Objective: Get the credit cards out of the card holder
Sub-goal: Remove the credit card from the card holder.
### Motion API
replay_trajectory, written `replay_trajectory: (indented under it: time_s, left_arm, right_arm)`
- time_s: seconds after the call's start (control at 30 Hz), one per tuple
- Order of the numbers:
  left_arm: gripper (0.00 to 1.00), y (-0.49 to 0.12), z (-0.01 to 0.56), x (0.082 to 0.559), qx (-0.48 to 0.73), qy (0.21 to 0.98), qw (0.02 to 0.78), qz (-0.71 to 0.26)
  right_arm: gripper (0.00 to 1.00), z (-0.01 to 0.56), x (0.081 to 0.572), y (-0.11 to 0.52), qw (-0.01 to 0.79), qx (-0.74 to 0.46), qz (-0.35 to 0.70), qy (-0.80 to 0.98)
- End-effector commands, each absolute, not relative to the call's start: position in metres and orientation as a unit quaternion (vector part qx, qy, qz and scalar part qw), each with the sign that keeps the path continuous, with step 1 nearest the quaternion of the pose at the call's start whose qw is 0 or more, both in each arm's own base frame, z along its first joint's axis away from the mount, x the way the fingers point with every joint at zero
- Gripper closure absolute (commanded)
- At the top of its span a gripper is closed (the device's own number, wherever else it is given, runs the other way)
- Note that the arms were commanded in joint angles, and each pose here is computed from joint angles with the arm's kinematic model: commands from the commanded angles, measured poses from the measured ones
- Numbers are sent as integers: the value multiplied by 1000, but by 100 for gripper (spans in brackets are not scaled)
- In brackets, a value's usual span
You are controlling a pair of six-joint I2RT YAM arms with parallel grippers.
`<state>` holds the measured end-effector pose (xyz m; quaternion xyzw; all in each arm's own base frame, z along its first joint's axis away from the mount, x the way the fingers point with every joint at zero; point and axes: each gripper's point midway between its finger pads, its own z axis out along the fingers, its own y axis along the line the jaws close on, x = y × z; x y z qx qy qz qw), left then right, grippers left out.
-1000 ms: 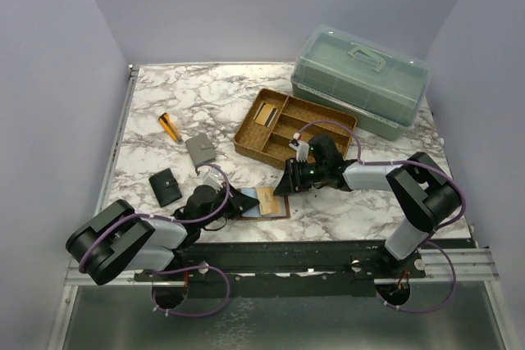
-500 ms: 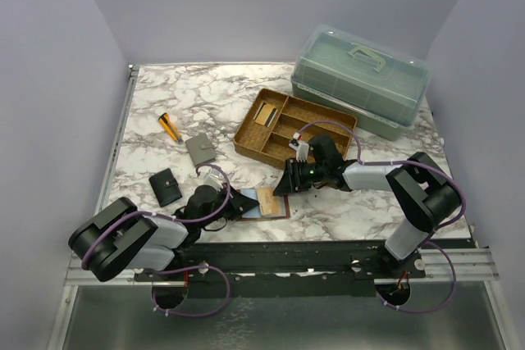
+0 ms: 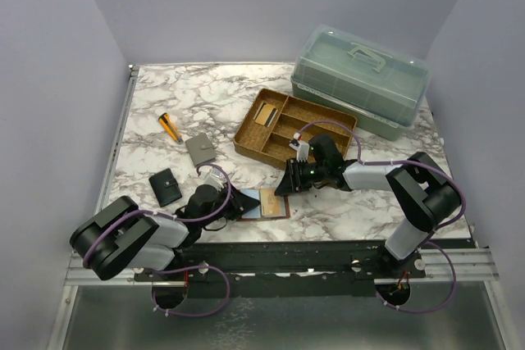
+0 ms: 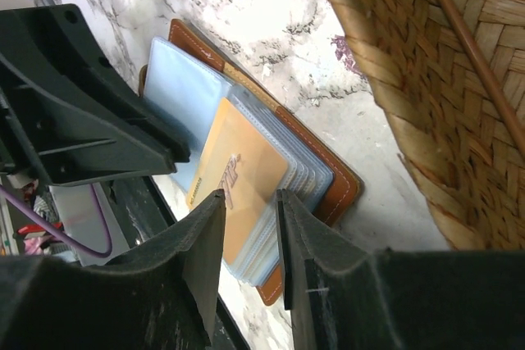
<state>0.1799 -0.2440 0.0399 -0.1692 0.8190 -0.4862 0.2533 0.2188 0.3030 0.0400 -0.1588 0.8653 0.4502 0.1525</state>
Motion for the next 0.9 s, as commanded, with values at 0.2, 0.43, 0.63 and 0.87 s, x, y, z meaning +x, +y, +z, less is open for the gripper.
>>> replay_trajectory:
  time_s: [0.2, 0.43, 0.63, 0.87]
  left_arm:
    - [67, -254, 61, 182, -140, 804, 268, -513]
    - [66, -259, 51, 185, -137, 816, 255, -500]
    - [66, -259, 42, 186, -136, 826, 250, -487]
    - [66, -256, 30, 184, -137, 837, 242, -471]
  right_arm:
    - [64, 33, 226, 299, 167, -170, 420, 875]
    - [69, 33, 226, 299, 167, -181, 420, 874]
    - [74, 32, 226, 299, 165, -185, 419, 873]
    - [73, 39, 226, 301, 170, -190, 427, 867]
